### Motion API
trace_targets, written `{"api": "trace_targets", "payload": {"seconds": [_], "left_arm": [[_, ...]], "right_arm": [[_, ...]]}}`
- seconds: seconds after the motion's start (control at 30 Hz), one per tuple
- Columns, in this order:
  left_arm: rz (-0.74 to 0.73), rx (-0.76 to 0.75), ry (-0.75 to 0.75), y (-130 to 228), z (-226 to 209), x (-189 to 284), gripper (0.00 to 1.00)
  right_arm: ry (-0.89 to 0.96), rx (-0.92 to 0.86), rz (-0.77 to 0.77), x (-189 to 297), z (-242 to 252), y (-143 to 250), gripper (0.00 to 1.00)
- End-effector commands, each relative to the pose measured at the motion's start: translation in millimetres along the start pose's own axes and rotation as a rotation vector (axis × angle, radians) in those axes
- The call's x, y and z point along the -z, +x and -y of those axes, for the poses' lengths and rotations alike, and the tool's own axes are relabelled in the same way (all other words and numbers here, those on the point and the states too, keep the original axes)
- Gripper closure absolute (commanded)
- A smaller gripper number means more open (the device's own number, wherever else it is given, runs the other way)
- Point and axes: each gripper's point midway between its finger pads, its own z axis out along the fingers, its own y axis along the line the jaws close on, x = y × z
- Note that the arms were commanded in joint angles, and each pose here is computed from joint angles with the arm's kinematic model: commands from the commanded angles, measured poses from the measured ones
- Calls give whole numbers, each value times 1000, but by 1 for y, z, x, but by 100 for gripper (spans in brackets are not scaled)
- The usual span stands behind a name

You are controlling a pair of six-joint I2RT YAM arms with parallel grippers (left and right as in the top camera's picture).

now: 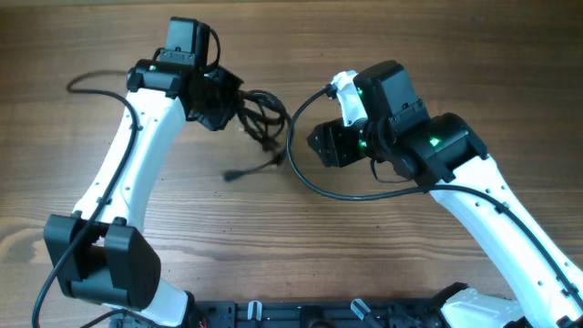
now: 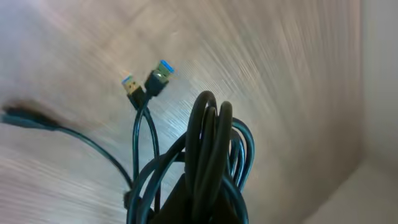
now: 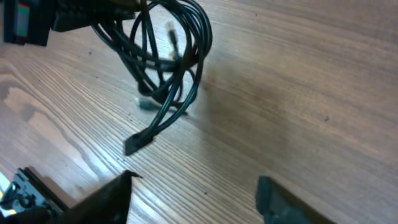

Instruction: Untangle cables

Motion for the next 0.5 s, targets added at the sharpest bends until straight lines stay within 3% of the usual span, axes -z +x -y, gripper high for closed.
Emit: {"api": "trace_targets", "payload": {"seconds": [0.0, 0.17, 0.27, 0.33, 0.4, 0.47], "left_arm": [[-91, -641, 180, 29, 33, 3, 96], [-298, -1148, 664, 94, 66, 40, 96], [-302, -1167, 690, 97, 67, 42, 96], [-318, -1123, 680, 97, 67, 42, 96], [-338, -1053, 664, 97, 68, 42, 96], [-363, -953, 644, 96, 70, 42, 96]], "right_arm": [[-41, 43, 61, 13, -10, -16, 28], [-56, -8, 107, 14, -13, -27, 32], [-129, -21, 145, 17, -26, -38, 49], [-153, -51, 177, 17, -30, -47, 78], [-153, -80, 174, 11, -28, -50, 95], [-152, -121, 143, -3, -25, -48, 96]]}}
